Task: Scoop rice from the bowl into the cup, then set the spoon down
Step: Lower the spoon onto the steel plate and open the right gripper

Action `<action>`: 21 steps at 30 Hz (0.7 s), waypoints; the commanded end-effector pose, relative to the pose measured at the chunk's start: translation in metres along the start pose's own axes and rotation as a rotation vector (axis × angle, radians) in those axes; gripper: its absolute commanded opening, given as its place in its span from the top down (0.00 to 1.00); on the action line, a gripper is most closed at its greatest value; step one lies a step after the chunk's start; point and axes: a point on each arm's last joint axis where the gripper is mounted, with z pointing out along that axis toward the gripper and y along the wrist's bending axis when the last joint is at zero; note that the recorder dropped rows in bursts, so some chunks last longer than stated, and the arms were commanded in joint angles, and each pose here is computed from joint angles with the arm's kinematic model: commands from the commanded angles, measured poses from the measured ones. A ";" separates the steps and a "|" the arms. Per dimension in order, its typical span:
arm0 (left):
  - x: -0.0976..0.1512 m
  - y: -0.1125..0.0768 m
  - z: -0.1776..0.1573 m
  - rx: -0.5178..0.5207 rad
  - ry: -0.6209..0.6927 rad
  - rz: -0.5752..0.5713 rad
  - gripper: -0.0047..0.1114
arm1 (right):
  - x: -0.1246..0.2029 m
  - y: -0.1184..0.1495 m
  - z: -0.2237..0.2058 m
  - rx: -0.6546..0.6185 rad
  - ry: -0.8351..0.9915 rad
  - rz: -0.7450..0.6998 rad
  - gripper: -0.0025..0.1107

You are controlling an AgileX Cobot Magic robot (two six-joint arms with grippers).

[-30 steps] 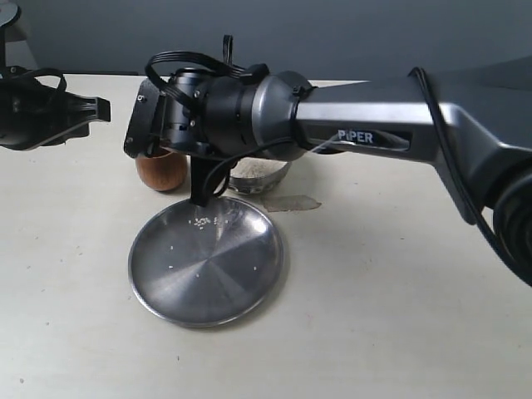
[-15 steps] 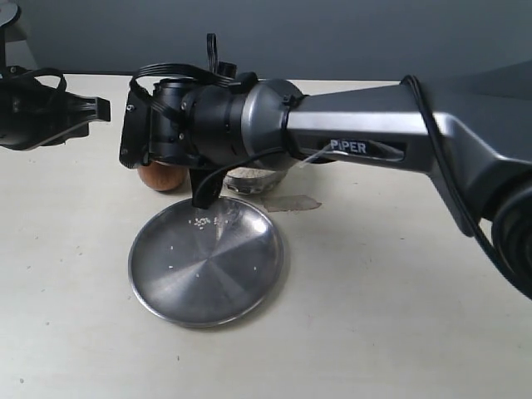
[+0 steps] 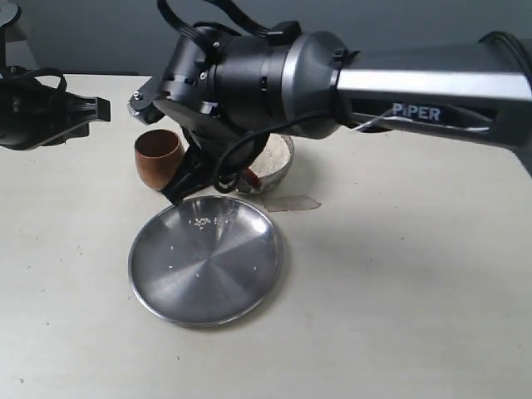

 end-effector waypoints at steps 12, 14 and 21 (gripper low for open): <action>-0.002 -0.001 0.000 0.000 -0.011 0.004 0.96 | 0.062 0.040 0.026 -0.318 0.104 -0.032 0.98; -0.002 -0.001 0.000 0.000 -0.011 0.004 0.96 | 0.060 0.041 0.028 -0.326 0.067 -0.029 0.98; -0.002 -0.001 0.000 0.000 -0.011 0.004 0.96 | 0.063 0.047 0.041 -0.329 0.075 -0.050 0.75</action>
